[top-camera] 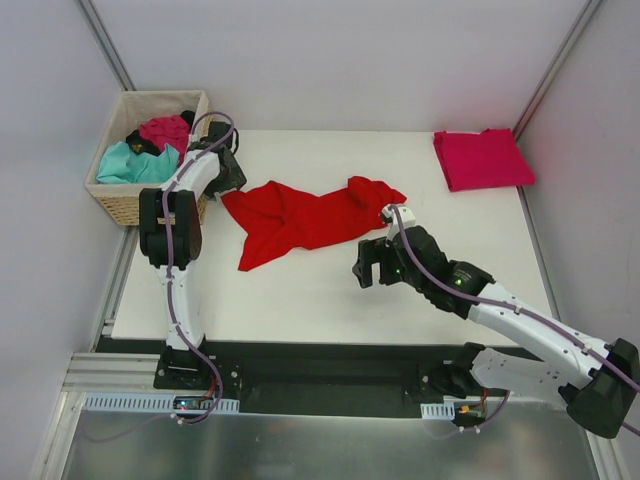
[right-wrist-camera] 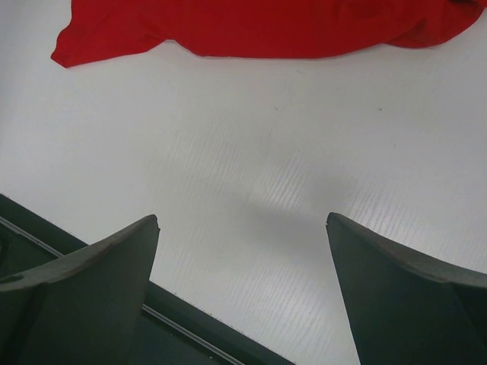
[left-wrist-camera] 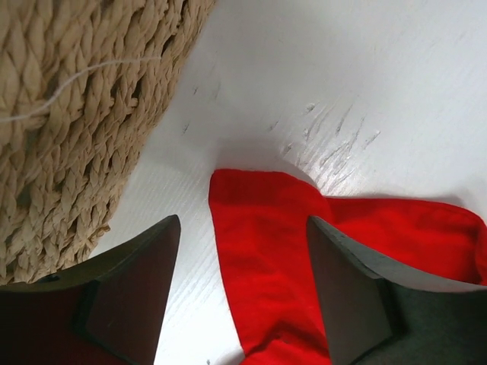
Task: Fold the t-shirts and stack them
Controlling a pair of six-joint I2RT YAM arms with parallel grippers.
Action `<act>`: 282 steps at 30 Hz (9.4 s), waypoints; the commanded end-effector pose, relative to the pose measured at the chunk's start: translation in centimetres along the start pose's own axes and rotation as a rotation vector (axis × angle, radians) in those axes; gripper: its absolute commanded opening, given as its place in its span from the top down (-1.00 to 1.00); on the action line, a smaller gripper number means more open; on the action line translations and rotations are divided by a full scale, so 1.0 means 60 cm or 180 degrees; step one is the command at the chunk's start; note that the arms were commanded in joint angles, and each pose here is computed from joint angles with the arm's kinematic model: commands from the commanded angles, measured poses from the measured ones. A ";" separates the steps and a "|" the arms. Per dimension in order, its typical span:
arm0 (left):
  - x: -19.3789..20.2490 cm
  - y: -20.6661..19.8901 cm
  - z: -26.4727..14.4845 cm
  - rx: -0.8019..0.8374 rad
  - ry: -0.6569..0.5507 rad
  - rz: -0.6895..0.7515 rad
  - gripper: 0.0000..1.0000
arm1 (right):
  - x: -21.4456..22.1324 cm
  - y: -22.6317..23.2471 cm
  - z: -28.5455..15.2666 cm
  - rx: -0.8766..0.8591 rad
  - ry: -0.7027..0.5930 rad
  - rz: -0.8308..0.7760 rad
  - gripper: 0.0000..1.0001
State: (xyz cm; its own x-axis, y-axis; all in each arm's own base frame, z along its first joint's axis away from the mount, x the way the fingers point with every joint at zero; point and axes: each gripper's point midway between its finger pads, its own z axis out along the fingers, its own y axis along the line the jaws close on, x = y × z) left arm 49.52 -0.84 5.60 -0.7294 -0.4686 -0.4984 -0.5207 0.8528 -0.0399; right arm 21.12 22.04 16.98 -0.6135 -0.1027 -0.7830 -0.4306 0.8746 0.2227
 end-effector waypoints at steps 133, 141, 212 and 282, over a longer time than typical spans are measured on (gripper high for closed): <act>0.035 -0.049 0.008 0.0288 0.0182 0.0263 1.00 | -0.009 0.432 0.326 -0.2129 0.0930 -0.0353 -0.95; 0.033 -0.048 0.007 0.0304 0.0139 0.0293 1.00 | -0.047 0.274 0.408 -0.0410 0.0963 -0.1077 -0.93; -0.049 -0.022 -0.740 0.2774 -0.2286 0.0699 1.00 | -0.421 0.062 -0.437 -0.0350 -0.2069 -0.0679 0.99; -0.323 -0.136 -0.960 0.3659 -0.3856 0.0487 1.00 | -0.801 -0.056 -0.459 0.0212 -0.3834 -0.0341 0.99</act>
State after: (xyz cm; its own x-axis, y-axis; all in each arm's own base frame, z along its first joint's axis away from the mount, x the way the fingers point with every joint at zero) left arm 50.84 -11.72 56.67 0.1099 -0.3403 -0.9339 0.3631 0.8884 -0.2810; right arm 45.79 11.35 58.10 0.1757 0.1492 -0.9731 -0.1997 0.9733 0.1131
